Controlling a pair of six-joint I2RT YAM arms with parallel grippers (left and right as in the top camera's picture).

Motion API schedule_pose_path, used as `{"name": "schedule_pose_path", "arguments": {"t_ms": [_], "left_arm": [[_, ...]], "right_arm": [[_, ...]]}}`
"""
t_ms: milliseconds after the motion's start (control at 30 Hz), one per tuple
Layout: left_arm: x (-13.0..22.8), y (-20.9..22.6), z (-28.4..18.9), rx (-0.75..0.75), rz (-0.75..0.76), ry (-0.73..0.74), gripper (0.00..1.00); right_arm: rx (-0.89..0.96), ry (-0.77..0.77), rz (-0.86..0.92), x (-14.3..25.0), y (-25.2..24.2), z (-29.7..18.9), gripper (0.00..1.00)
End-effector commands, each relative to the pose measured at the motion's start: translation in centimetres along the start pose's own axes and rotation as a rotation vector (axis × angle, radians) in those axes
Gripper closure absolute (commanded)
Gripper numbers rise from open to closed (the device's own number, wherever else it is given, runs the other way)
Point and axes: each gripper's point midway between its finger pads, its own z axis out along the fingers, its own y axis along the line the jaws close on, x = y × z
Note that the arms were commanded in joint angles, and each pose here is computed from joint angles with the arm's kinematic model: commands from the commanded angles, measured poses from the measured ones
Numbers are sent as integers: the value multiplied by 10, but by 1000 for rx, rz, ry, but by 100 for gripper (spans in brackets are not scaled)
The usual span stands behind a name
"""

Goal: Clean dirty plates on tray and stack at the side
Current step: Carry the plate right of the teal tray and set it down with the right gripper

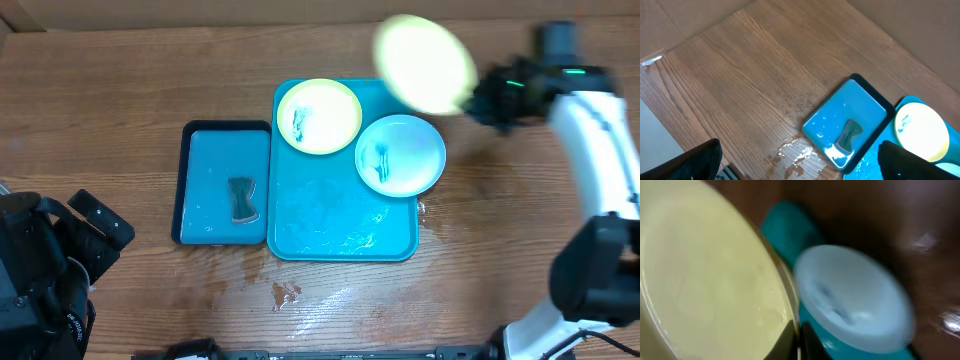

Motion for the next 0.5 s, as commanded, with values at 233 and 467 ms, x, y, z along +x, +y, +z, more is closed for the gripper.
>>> {"name": "schedule_pose_path", "arguments": {"t_ms": [233, 467], "left_arm": [[-2, 3, 0, -19, -21, -10, 0], [-2, 3, 0, -19, -21, -10, 0]], "right_arm": [[596, -225, 156, -47, -180, -82, 96], [723, -94, 193, -6, -240, -44, 96]]}}
